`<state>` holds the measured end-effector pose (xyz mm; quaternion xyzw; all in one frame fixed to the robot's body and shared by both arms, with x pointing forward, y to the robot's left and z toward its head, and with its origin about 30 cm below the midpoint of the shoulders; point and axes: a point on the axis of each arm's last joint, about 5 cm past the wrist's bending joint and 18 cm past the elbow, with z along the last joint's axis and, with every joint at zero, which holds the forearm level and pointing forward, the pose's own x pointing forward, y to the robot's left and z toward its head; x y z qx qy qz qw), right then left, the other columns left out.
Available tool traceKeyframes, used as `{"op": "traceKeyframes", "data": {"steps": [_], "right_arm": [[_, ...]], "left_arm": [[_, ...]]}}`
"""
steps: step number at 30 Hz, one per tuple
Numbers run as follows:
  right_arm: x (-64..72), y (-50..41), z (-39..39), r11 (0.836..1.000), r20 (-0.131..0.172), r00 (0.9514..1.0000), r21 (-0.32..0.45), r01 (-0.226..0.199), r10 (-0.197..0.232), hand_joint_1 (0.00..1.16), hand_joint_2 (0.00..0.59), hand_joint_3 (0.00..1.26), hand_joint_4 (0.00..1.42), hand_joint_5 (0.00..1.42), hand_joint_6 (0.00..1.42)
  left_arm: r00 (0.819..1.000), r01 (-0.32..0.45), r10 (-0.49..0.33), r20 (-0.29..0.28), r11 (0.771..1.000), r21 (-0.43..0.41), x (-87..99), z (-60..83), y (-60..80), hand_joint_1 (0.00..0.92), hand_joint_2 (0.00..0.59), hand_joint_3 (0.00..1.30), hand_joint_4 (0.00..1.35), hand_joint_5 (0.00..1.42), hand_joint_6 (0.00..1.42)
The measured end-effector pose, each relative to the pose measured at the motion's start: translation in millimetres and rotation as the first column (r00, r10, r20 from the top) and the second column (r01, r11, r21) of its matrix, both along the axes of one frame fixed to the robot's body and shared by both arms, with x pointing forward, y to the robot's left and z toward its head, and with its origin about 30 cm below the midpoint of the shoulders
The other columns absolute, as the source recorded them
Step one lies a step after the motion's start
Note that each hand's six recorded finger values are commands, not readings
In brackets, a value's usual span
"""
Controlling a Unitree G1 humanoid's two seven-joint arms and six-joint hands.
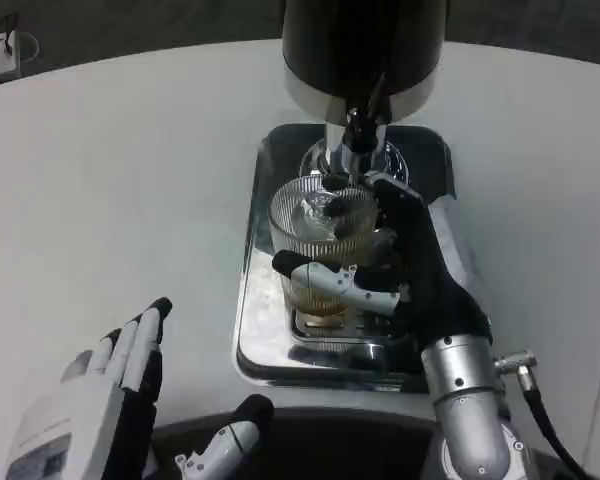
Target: Grasp the cup under the faucet to collect the drink, then remove the cup.
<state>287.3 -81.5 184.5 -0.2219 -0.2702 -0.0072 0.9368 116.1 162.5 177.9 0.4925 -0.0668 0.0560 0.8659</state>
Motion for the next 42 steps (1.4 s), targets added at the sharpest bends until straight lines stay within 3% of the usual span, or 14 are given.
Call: {"op": "traceKeyframes", "data": {"steps": [6,17,24,28,32,37,42], "right_arm": [[-0.9,-2.9,-1.0,1.000,0.003,1.0000,0.010,0.008,-0.008,1.16,0.116,0.75,0.92,1.14,1.42],[-11.0,-10.8,-3.0,0.998,0.018,0.9996,0.058,0.018,-0.019,1.16,0.104,0.78,0.94,1.15,1.42],[-20.5,-14.6,-1.0,0.998,0.041,0.9992,0.058,-0.004,0.002,1.16,0.096,0.79,0.95,1.17,1.42],[-26.6,-16.8,-3.9,0.999,0.029,0.9992,0.044,-0.027,0.026,1.16,0.095,0.79,0.95,1.17,1.42],[-33.2,-19.1,-10.9,0.999,-0.002,0.9988,0.025,-0.048,0.048,1.16,0.095,0.79,0.95,1.17,1.42],[-38.8,-21.3,-10.6,0.998,0.002,0.9980,0.015,-0.064,0.064,1.16,0.094,0.80,0.95,1.17,1.42],[-47.2,-27.3,-16.3,0.998,-0.016,0.9979,0.006,-0.063,0.063,1.16,0.094,0.80,0.95,1.17,1.42]], "left_arm": [[1.000,0.007,-0.007,0.012,1.000,-0.001,1.9,1.6,-0.9,0.000,0.182,0.00,0.00,0.00,0.00],[1.000,0.020,-0.020,0.008,1.000,-0.006,5.3,0.2,-3.2,0.000,0.182,0.00,0.00,0.00,0.00],[0.999,0.033,-0.033,0.006,0.999,-0.010,6.1,-0.2,-5.3,0.000,0.182,0.00,0.00,0.00,0.00],[0.999,0.040,-0.040,0.004,0.999,-0.012,6.4,-0.7,-6.5,0.000,0.182,0.00,0.00,0.00,0.00],[0.999,0.045,-0.045,0.007,0.999,-0.013,7.0,-0.4,-7.4,0.000,0.182,0.00,0.00,0.00,0.00],[0.999,0.047,-0.047,0.010,0.999,-0.016,7.2,-0.1,-7.8,0.000,0.182,0.00,0.00,0.00,0.00],[0.997,0.049,-0.048,0.058,0.999,-0.016,6.8,7.1,-8.7,0.000,0.176,0.00,0.00,0.00,0.00]]}}
